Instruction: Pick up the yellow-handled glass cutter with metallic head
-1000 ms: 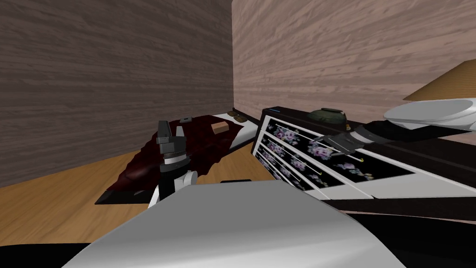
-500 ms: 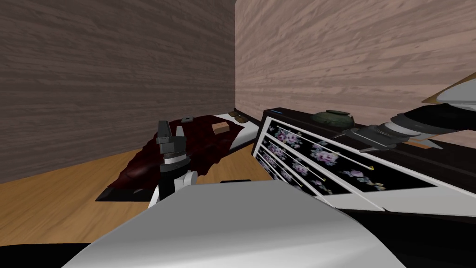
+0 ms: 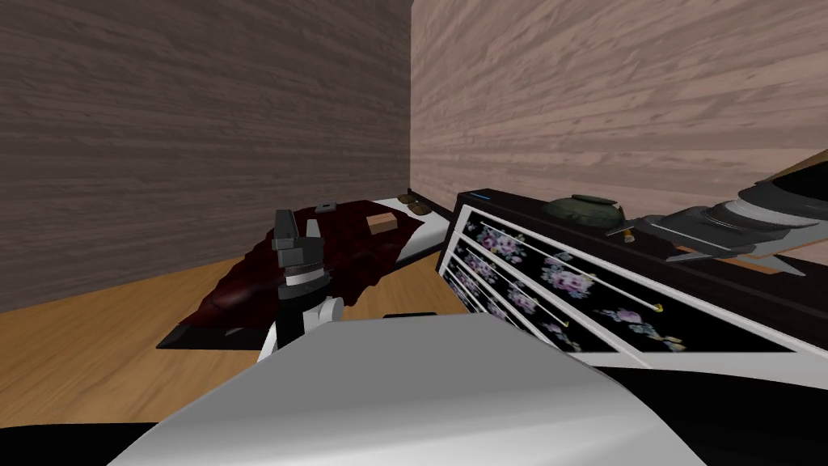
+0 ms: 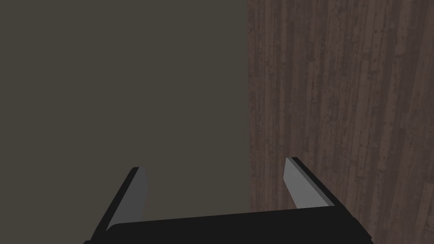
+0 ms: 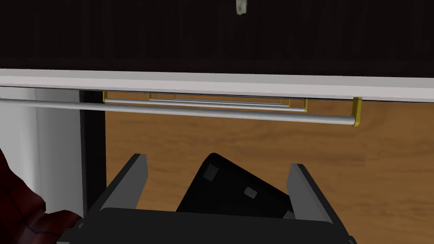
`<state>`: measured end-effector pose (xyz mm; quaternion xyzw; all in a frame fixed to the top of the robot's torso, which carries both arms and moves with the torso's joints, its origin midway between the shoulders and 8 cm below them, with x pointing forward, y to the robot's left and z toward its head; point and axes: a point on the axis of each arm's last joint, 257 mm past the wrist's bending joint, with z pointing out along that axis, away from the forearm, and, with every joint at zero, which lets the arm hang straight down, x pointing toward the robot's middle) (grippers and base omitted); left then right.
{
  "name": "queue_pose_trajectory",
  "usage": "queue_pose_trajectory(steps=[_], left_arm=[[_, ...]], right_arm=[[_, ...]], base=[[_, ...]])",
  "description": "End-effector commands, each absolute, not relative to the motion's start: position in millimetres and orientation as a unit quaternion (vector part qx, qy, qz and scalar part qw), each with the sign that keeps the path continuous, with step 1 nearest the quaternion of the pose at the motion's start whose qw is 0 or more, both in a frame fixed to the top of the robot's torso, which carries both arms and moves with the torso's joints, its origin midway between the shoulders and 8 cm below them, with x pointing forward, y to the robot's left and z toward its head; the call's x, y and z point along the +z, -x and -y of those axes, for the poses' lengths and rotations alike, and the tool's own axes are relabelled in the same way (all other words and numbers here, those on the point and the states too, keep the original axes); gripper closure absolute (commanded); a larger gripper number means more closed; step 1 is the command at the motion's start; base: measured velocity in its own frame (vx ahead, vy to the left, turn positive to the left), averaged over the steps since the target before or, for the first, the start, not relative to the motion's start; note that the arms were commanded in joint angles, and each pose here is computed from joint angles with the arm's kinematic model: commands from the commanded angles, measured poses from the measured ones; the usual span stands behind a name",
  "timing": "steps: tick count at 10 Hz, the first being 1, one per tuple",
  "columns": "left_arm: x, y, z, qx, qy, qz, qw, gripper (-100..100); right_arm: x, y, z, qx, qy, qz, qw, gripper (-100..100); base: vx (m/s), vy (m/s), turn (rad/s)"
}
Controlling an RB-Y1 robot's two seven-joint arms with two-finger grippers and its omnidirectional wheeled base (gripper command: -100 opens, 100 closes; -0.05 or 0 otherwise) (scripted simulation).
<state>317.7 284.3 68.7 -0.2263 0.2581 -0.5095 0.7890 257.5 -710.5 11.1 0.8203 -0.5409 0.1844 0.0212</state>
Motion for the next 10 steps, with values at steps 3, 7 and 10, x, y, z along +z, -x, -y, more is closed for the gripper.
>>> queue_pose_trajectory(steps=[3, 7, 10], left_arm=[[68.6, -317.6, -284.3, -0.509, 0.226, -0.258, 0.789, 0], [68.6, -317.7, -284.3, -0.510, 0.226, -0.258, 0.789, 0], [68.7, -317.7, -284.3, -0.510, 0.226, -0.258, 0.789, 0]], right_arm=[[29.7, -236.3, 729.1, 0.189, -0.819, 0.541, 0.041, -100], [28.1, -231.7, 731.8, 0.186, -0.819, 0.541, 0.042, 0], [20.8, -232.2, 734.8, 0.187, -0.818, 0.542, 0.042, 100]], base=[[0.128, -0.264, 0.077], [0.068, -0.127, 0.023], [0.000, 0.001, 0.013]])
